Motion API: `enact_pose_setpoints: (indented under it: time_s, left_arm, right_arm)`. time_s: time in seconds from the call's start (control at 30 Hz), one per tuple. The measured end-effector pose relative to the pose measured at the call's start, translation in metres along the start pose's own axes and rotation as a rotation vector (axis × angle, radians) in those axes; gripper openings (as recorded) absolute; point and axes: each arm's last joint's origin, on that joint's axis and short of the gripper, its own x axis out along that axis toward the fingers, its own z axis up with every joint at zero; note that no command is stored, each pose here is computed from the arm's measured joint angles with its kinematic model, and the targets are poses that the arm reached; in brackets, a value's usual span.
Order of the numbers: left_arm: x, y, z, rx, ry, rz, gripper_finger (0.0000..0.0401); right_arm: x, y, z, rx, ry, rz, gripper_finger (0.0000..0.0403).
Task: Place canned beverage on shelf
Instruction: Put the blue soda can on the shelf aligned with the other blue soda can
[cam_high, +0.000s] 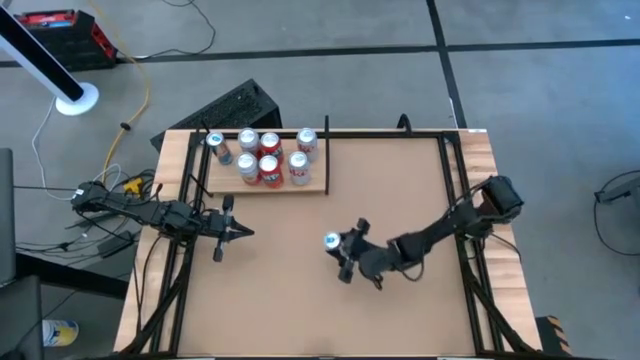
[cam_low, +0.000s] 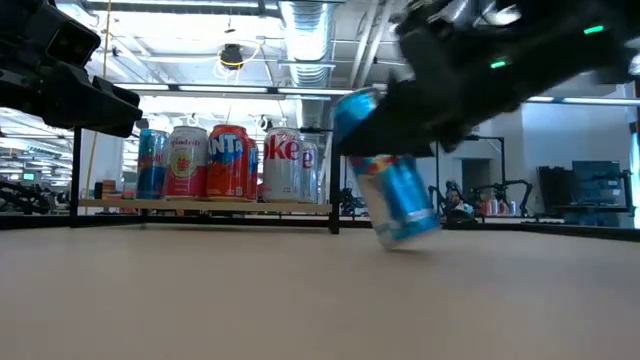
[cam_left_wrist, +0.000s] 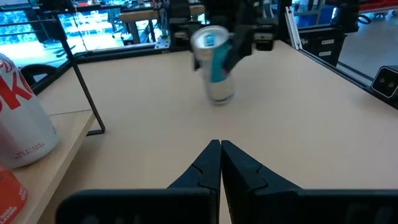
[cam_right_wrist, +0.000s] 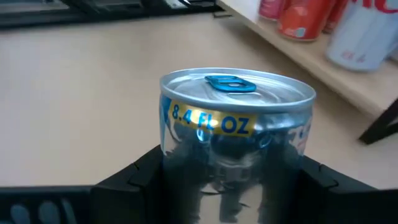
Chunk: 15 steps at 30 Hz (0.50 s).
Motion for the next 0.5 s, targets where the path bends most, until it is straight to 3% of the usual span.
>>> enact_pose_setpoints:
  time_s: [0.17, 0.37, 0.5]
  left_arm:
    - [0.0, 0.0, 0.0, 0.0, 0.0, 0.0, 0.0]
    - [0.0, 0.0, 0.0, 0.0, 0.0, 0.0, 0.0]
    - [0.0, 0.0, 0.0, 0.0, 0.0, 0.0, 0.0]
  right_arm:
    - [-0.034, 0.016, -0.003, -0.022, 0.026, 0.05, 0.0243]
    - [-0.091, 0.017, 0.012, 0.019, -0.008, -0.024, 0.0243]
    - [-0.122, 0.011, 0.012, 0.073, 0.053, 0.004, 0.0243]
